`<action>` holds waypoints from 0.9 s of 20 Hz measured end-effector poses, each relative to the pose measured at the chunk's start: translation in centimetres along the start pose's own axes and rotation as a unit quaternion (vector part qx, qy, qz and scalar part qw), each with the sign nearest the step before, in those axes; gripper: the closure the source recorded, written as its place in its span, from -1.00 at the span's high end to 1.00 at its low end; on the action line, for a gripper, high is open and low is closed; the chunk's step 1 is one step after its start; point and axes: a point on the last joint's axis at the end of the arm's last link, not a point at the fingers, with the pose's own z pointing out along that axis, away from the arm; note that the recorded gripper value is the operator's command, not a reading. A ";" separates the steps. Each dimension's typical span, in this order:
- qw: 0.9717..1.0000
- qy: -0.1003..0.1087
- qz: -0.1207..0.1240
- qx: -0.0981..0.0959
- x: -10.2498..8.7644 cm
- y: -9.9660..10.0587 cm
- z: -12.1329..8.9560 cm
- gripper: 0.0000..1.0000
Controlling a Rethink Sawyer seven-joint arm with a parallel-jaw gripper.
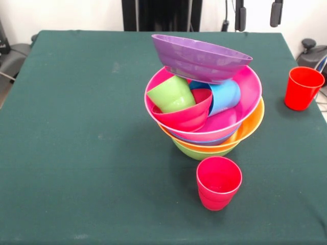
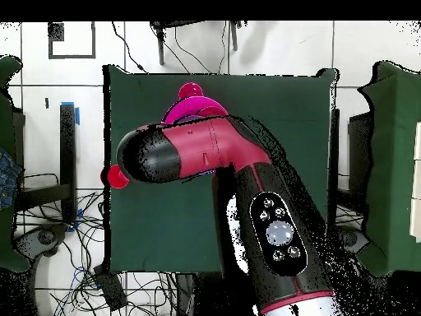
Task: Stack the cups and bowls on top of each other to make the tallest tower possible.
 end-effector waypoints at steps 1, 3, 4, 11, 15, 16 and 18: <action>1.000 0.001 0.000 0.000 0.0 0.0 0.0 1.00; 1.000 0.005 0.000 0.001 0.0 0.0 -0.1 1.00; 1.000 0.010 0.000 0.002 0.1 -0.1 -0.1 1.00; 0.999 0.040 -0.014 0.004 0.5 1.7 -0.3 1.00; 0.999 0.039 -0.033 0.001 0.5 4.4 -0.2 1.00; 0.998 0.039 -0.041 -0.001 0.5 5.5 -0.1 1.00; 0.998 0.041 -0.055 -0.004 0.8 7.6 0.2 1.00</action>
